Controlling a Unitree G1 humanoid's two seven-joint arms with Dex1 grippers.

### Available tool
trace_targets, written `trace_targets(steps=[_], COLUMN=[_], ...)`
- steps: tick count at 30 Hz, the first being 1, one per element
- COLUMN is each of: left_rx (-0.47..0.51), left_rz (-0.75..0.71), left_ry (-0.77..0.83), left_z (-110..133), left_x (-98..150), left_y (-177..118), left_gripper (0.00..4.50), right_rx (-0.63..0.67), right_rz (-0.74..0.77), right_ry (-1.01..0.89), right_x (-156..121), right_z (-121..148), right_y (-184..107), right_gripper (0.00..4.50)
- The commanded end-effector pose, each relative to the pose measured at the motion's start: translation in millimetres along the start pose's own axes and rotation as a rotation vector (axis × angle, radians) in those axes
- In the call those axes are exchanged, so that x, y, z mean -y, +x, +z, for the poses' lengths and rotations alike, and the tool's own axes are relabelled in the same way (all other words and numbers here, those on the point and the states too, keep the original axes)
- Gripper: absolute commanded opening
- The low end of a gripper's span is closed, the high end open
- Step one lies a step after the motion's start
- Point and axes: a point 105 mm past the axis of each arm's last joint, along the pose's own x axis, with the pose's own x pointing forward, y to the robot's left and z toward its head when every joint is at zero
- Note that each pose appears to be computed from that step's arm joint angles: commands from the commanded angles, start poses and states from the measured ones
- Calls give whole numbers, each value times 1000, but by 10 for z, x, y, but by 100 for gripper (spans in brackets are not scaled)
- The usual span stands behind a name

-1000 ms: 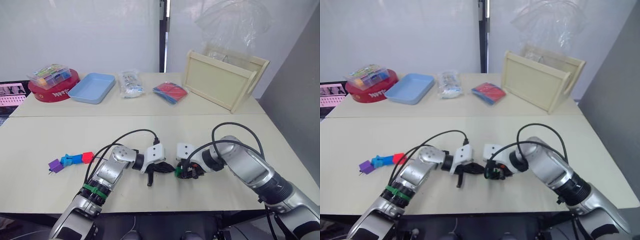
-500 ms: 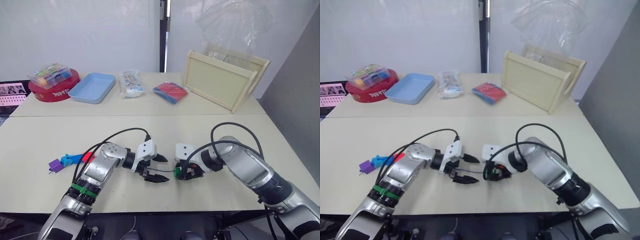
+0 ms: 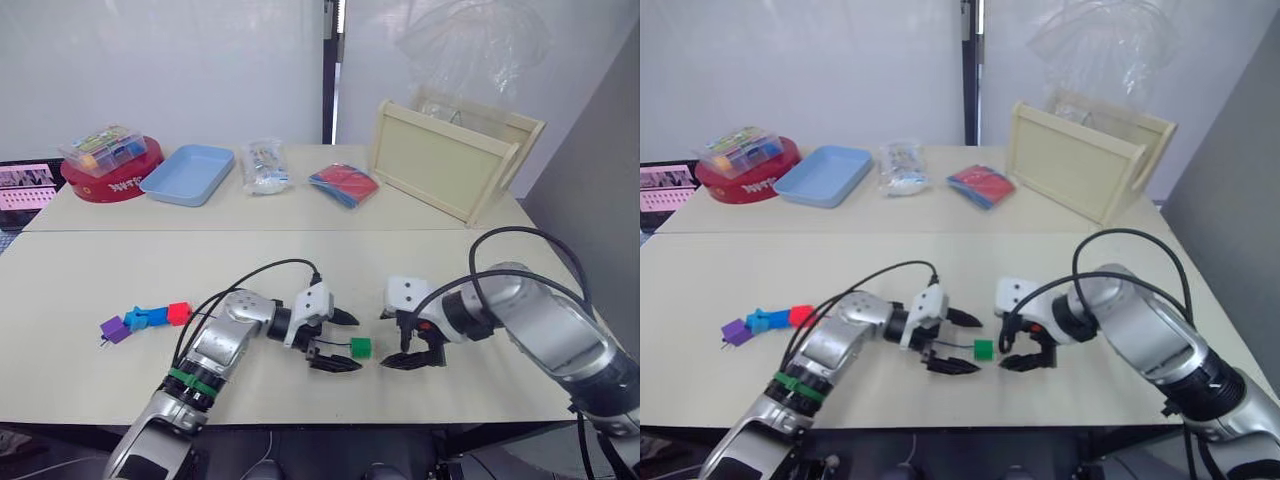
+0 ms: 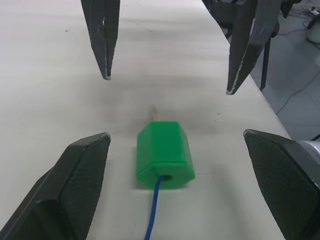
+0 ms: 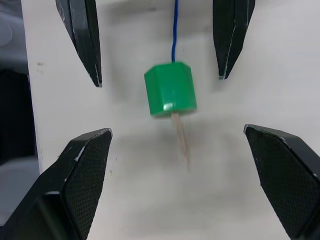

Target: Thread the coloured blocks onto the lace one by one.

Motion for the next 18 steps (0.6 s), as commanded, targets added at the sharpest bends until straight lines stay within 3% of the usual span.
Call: trace_targets(steps=[1,3,13,14,18], left_rx=[-9,-30,-41,-41,-45], left_rz=[-2,18,37,39,38], left_ry=[48,53,61,63,67], left_z=[28,-8,-57,-57,-65], left_x=[-28,-67,-97,-99,-97], left_y=[63,76,63,62,53], left_gripper=[450,450,136,129,129], right_rx=[8,18,11,15,35], right_rz=[-53,-70,-112,-113,-114], right_ry=[-24,-21,-51,-50,-46], right_x=[35,55,109,109,98], right_z=[46,50,-75,-77,-88], right_y=[-52,-26,266,295,384], right_gripper=[446,446,450,450,333])
